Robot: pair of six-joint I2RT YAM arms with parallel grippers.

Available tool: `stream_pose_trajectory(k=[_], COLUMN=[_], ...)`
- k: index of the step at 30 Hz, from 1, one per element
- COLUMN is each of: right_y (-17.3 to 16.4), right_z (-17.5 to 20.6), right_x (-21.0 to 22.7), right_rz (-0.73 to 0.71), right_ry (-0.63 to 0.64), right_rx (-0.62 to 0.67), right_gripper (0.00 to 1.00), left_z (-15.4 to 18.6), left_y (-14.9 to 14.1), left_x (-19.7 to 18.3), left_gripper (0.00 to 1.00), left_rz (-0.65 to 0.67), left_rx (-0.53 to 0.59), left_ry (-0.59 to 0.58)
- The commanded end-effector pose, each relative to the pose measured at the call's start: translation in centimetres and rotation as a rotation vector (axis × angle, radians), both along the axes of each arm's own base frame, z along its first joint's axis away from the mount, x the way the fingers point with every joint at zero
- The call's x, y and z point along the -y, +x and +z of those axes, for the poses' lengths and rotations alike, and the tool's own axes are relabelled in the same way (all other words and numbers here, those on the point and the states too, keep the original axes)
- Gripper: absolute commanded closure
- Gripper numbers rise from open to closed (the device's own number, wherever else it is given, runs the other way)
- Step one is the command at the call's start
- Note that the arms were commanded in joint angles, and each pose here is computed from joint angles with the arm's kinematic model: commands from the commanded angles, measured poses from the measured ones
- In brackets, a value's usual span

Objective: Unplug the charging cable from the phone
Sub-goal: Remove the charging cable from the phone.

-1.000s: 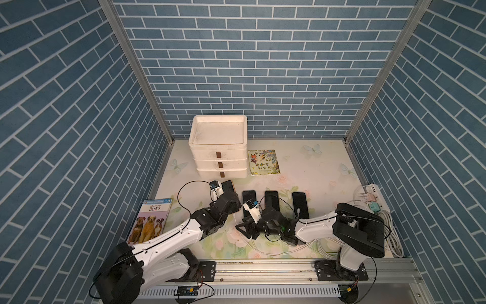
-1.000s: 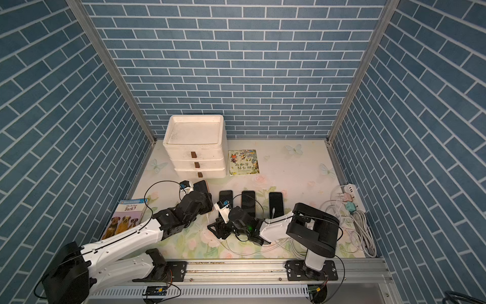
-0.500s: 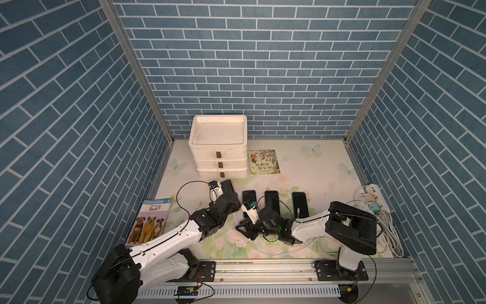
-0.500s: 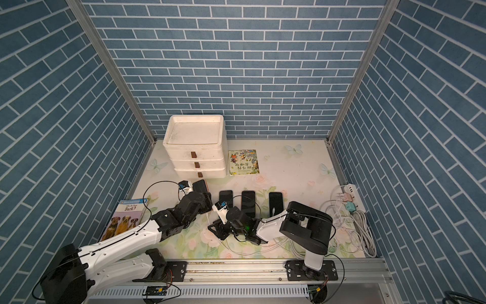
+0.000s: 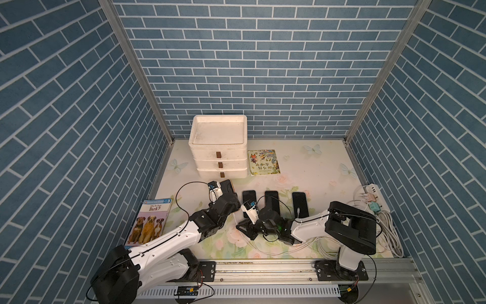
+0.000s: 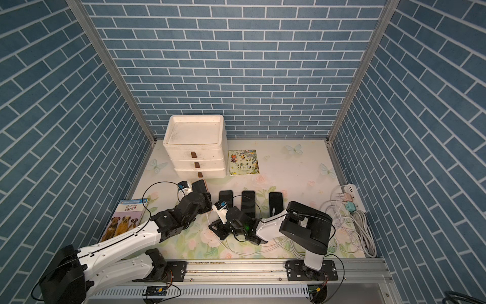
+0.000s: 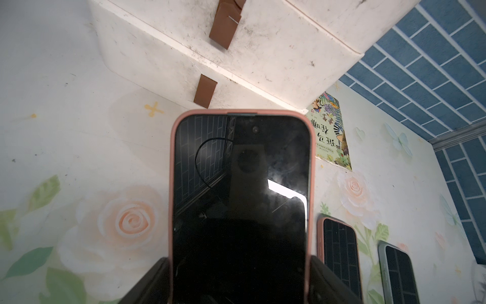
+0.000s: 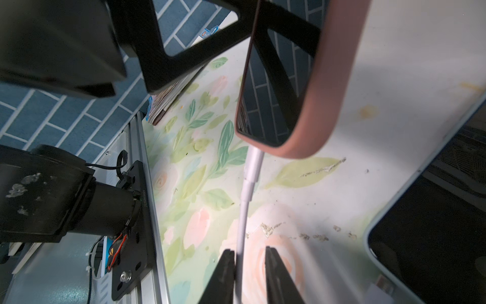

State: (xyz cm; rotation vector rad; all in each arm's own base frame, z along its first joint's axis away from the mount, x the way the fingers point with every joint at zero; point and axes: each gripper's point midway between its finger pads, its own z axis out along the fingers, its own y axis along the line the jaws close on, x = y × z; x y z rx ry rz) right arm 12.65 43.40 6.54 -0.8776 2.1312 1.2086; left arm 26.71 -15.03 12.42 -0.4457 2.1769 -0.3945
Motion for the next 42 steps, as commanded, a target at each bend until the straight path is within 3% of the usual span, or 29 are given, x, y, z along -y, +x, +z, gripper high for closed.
stream_pose_trajectory(k=[1,4,10,29,42], right_y=[0.0,-0.1,-0.1,-0.3,-0.7], right_z=[0.6,0.6,0.6,0.1,-0.8], right_x=[-1.0,-1.0,-1.1,-0.5,0.0], right_rz=[0.017,0.022,0.025,0.026,0.034], right_ry=[0.023,0.022,0.021,0.006,-0.018], right_rx=[0.021,0.019,0.019,0.024,0.023], right_gripper=[0.77,0.85,0.92,1.0,1.0], left_z=[1.0,1.1,1.1,2.5,3.7], left_y=[0.2,0.2,0.2,0.0,0.2], left_x=[0.2,0.3,0.3,0.5,0.3], left_gripper=[1.0,1.0,1.0,1.0,1.0], left_rz=[0.003,0.002,-0.001,0.008,0.034], left_rx=[0.045,0.05,0.051,0.101,0.14], left_ry=[-0.023,-0.026,-0.024,-0.007,0.001])
